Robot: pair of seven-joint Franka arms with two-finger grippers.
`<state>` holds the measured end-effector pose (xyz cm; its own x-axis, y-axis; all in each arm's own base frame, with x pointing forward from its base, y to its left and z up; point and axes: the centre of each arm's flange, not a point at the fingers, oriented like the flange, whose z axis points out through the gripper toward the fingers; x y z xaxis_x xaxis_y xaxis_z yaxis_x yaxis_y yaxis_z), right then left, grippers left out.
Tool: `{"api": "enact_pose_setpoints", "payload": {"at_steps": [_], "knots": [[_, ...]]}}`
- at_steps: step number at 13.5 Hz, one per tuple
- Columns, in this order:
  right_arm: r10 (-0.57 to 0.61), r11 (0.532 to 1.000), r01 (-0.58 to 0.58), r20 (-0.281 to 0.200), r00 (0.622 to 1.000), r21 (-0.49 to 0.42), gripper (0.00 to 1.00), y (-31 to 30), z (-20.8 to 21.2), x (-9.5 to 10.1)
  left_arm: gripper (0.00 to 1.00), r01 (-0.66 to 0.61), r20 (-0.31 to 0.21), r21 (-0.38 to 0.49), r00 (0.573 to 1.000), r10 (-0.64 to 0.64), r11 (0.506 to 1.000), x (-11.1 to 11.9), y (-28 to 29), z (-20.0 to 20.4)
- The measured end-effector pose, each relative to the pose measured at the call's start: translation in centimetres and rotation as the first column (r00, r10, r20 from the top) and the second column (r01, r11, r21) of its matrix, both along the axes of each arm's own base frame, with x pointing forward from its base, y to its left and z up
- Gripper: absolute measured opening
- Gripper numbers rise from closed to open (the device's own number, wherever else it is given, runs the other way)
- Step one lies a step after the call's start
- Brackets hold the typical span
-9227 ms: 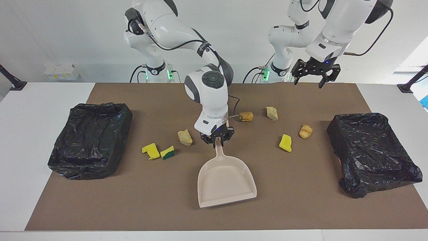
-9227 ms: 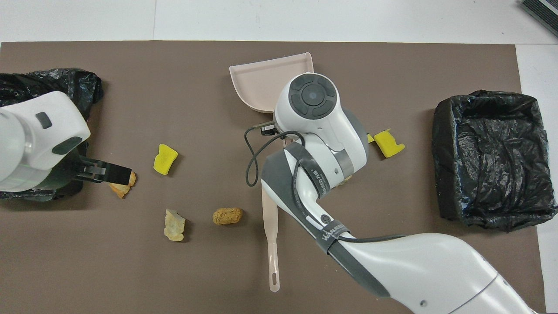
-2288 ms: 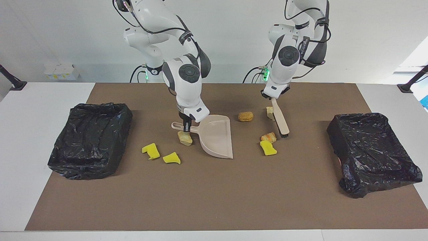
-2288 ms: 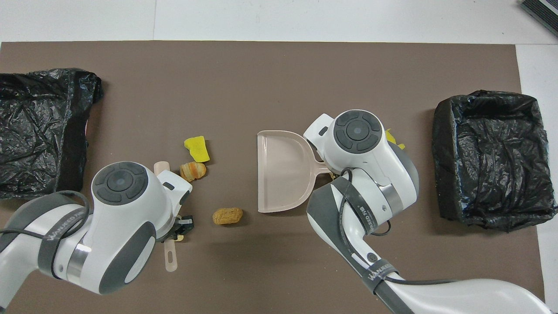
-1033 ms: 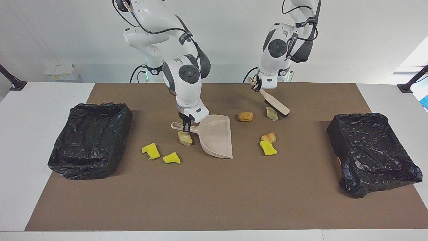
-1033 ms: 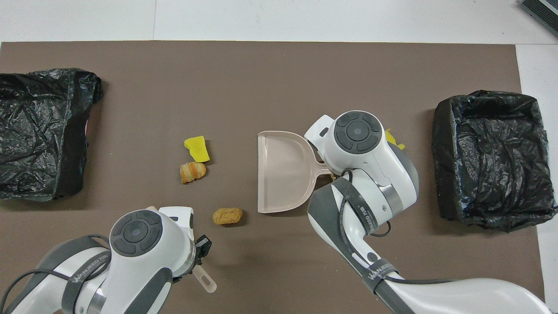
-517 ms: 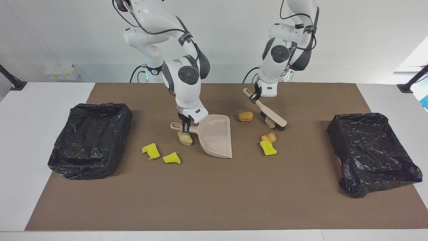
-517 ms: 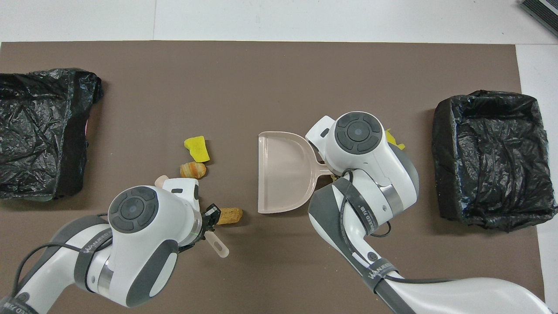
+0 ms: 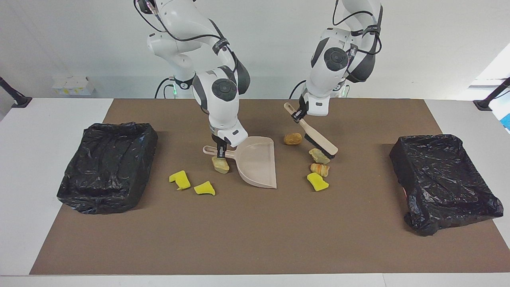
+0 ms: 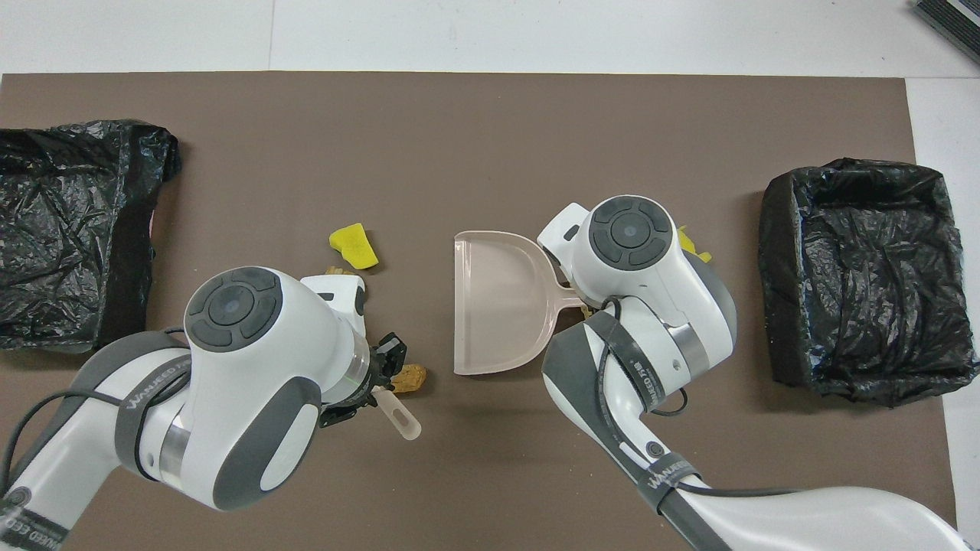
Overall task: Sweep and dump trash in bin
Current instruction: 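Brush the scraps into the dustpan with the left gripper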
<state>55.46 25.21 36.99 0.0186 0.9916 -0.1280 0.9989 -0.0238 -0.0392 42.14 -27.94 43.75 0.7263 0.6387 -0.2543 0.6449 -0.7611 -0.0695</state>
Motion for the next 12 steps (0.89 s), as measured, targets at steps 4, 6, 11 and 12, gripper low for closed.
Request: {"api": "enact_pose_setpoints", "payload": {"at_steps": [4, 6, 11, 12], "knots": [[0.026, 1.0, -0.026, 0.001, 1.0, 0.003, 0.32, -0.1, 0.0, 0.1, 0.25, -0.047, -0.059, 0.008, 0.997, 0.047, 0.999, -3.9, -1.9, -0.9], [0.032, 0.999, -0.032, 0.0, 0.999, 0.003, 0.32, -0.1, 0.0, 0.1, 0.25, -0.107, -0.042, 0.018, 0.993, 0.108, 0.994, -5.0, -2.9, -2.7], [0.035, 0.999, -0.035, -0.003, 0.999, 0.001, 0.32, -0.2, -0.3, -0.2, 0.25, -0.196, 0.013, -0.008, 0.98, 0.196, 0.981, -5.1, -3.6, -5.0], [0.036, 0.999, -0.036, 0.0, 0.999, 0.002, 0.32, -0.1, -0.3, -0.2, 0.25, -0.204, 0.03, -0.022, 0.978, 0.205, 0.979, -4.7, -3.7, -5.0]]}}
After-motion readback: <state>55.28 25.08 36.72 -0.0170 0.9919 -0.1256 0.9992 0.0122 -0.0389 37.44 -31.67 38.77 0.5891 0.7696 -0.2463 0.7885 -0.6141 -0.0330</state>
